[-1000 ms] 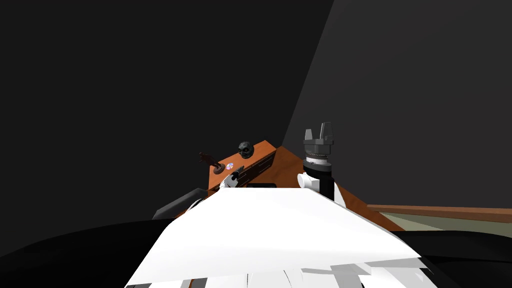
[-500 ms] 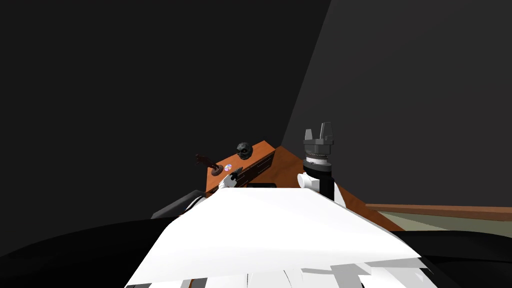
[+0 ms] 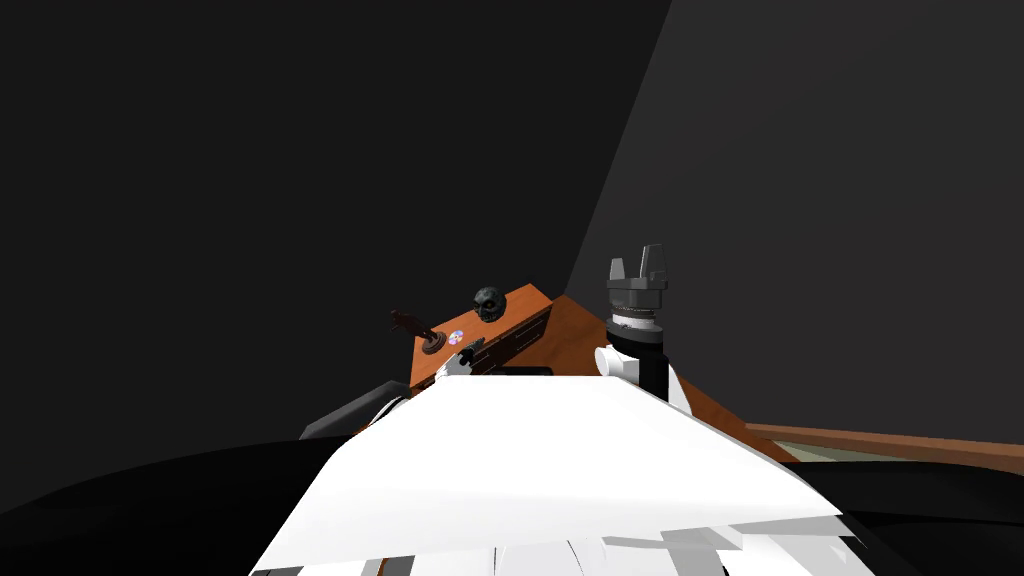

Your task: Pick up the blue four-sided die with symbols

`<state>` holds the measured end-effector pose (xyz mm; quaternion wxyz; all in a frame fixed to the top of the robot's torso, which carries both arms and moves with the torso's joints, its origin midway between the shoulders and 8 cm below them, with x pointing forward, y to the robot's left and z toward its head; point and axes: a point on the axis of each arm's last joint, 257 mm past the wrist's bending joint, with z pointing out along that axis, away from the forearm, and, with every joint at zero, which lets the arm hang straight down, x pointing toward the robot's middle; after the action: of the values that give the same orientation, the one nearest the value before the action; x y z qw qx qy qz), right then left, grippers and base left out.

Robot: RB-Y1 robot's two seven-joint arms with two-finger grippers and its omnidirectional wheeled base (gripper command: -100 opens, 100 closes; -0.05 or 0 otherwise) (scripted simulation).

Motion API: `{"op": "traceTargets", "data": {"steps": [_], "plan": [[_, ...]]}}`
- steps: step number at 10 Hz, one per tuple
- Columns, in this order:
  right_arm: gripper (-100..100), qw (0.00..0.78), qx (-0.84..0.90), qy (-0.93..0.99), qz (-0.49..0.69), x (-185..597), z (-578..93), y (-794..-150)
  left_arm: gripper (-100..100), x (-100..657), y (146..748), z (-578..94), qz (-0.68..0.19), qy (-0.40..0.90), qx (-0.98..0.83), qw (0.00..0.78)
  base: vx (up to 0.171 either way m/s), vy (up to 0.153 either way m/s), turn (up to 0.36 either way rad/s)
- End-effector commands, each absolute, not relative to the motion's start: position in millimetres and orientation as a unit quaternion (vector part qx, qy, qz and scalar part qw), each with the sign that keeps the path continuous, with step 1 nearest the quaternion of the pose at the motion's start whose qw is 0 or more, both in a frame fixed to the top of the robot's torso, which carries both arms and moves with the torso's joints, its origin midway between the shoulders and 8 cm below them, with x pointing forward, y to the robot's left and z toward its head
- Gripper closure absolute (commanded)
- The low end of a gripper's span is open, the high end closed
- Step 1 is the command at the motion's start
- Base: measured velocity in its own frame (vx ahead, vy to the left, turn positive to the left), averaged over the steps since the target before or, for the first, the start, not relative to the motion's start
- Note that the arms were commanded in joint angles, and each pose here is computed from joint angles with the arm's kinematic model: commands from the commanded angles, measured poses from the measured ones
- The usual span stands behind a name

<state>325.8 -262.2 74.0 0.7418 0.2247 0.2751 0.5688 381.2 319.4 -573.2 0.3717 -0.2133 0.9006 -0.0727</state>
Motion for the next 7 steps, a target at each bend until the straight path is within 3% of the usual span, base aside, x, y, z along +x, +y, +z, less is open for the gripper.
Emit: {"op": "traceTargets", "data": {"steps": [1, 3, 4, 7], "plan": [[0, 0.742, 0.225, 0.275, 0.569, 325.8, 74.0, -262.2, -100, 369.5, 319.2, -577.7, -0.076, 0.902, -0.206, 0.372, 0.165, -0.046, 0.078], [0, 0.742, 0.225, 0.275, 0.569, 325.8, 74.0, -262.2, -100, 368.6, 319.8, -577.6, -0.076, 0.902, -0.206, 0.372, 0.041, -0.04, 0.091], [0, 0.742, 0.225, 0.275, 0.569, 325.9, 74.1, -262.2, 100, 368.1, 319.7, -577.6, -0.077, 0.902, -0.205, 0.372, 0.0, 0.0, 0.0], [0, 0.742, 0.225, 0.275, 0.569, 325.9, 74.1, -262.2, 100, 368.8, 319.3, -577.1, -0.077, 0.902, -0.204, 0.373, 0.0, 0.0, 0.0]]}}
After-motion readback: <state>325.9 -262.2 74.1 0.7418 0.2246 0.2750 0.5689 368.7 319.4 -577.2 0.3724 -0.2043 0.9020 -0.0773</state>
